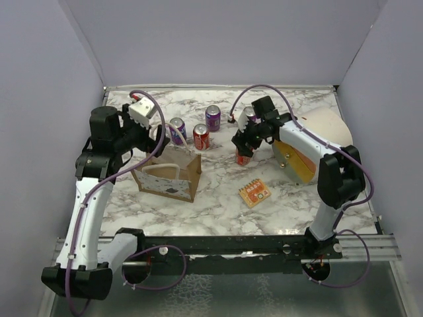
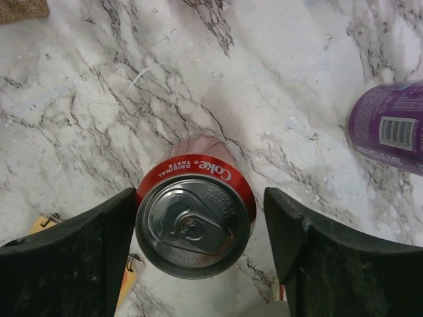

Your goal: Place the beverage into the canvas bag

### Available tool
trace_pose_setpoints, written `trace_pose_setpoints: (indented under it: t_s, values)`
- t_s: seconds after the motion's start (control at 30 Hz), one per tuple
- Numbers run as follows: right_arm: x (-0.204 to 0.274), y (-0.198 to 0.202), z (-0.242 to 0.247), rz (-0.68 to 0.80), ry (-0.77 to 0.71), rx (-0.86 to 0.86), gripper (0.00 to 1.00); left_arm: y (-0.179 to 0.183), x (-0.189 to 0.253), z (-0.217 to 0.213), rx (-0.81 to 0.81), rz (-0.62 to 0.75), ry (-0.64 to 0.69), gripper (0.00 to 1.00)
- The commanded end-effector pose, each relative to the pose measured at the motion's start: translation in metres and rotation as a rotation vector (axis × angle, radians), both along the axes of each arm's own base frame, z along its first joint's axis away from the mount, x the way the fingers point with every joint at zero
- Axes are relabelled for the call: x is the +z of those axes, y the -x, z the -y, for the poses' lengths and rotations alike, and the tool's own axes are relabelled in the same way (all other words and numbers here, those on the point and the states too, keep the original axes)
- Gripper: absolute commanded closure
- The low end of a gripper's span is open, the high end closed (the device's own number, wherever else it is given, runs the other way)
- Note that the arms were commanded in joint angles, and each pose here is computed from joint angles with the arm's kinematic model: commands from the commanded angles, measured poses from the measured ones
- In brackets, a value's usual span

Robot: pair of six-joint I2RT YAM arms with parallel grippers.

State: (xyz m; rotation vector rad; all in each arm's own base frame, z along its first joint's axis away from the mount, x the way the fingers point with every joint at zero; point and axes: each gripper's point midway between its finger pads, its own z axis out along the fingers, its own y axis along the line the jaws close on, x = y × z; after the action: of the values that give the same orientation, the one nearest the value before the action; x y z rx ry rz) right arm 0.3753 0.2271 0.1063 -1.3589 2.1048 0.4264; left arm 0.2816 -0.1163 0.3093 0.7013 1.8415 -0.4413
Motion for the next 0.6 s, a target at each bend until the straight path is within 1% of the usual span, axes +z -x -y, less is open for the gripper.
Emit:
trace_pose_setpoints:
  t_s: [0.0,0.1,0.17,0.27,0.3,0.4,0.57]
  values:
    - [0.008,0.011,-0.009,-0.013,-0.059,0.024,0.31,-0.023,-0.010,-0.061,0.318,-0.005,-0.034,0.04]
    - [0.021,0.013,-0.014,0.003,-0.105,0.020,0.46,-0.026,-0.027,-0.086,0.423,-0.055,-0.065,0.04]
    - [0.034,0.015,-0.017,0.013,-0.134,0.026,0.58,-0.024,-0.045,-0.091,0.433,-0.126,-0.102,0.04]
    - [0.058,0.016,-0.021,0.051,-0.176,0.033,0.69,-0.018,-0.071,-0.096,0.424,-0.256,-0.167,0.04]
    - [0.067,0.017,-0.022,0.066,-0.192,0.037,0.71,-0.015,-0.080,-0.097,0.422,-0.304,-0.190,0.04]
    - [0.090,0.022,-0.027,0.094,-0.237,0.057,0.73,-0.011,-0.098,-0.101,0.415,-0.378,-0.230,0.05]
    - [0.117,0.030,-0.031,0.126,-0.276,0.087,0.74,-0.008,-0.118,-0.097,0.385,-0.470,-0.240,0.06]
